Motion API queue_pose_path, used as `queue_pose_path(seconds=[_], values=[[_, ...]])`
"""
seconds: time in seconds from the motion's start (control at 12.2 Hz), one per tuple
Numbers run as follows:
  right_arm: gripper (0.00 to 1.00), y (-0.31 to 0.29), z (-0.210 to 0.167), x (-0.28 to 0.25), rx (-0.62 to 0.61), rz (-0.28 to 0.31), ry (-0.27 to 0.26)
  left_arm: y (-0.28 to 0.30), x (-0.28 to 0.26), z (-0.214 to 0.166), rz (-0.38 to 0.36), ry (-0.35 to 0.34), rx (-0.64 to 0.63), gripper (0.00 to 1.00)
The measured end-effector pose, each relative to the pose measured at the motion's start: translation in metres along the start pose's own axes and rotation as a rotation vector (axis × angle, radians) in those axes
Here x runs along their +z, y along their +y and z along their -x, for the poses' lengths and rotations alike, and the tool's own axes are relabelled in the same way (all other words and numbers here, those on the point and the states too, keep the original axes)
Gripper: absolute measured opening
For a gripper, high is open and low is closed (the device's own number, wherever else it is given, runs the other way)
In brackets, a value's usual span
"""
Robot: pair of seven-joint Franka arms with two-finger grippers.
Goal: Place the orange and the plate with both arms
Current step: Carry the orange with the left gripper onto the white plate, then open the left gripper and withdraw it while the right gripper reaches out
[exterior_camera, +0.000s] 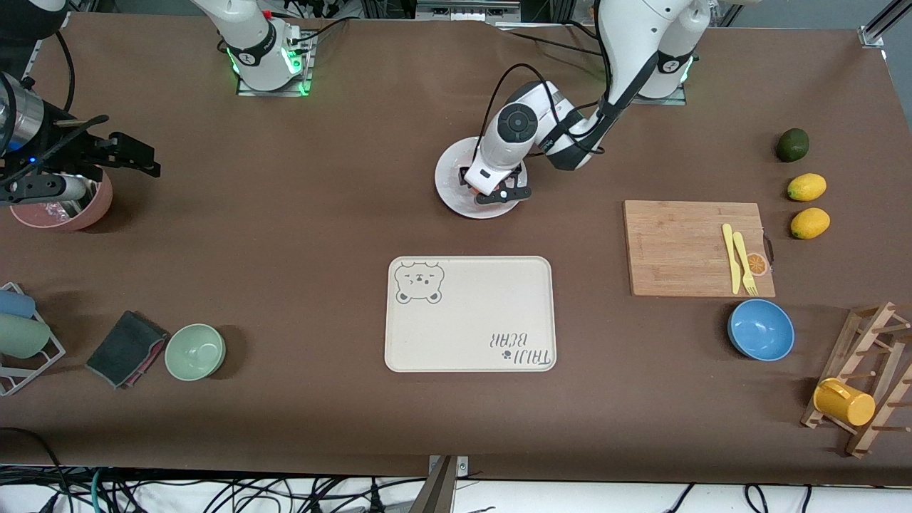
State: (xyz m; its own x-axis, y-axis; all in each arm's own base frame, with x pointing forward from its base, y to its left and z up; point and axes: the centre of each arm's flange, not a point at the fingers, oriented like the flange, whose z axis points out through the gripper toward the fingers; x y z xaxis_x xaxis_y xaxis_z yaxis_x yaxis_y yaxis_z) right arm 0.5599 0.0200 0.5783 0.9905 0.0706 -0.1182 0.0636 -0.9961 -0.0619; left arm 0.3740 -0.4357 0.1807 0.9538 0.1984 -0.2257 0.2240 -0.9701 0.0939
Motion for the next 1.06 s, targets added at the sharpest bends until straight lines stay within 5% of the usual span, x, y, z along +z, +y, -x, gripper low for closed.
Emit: queue_pose_path(seconds=[0.16,0.65,1.06], values=[[1.0,0.0,0.0,0.0,0.0,0.0,0.0,0.001,-0.002,-0.005,0.004,0.003,-0.008,1.0],[1.0,0.0,0.0,0.0,0.0,0.0,-0.001,0.003,-0.085,-0.079,-0.102,-0.073,-0.077,1.0],[1.0,-0.001,0.0,0.0,-0.001,0.0,-0.001,-0.092,-0.18,-0.195,-0.103,-0.146,0.008,1.0]])
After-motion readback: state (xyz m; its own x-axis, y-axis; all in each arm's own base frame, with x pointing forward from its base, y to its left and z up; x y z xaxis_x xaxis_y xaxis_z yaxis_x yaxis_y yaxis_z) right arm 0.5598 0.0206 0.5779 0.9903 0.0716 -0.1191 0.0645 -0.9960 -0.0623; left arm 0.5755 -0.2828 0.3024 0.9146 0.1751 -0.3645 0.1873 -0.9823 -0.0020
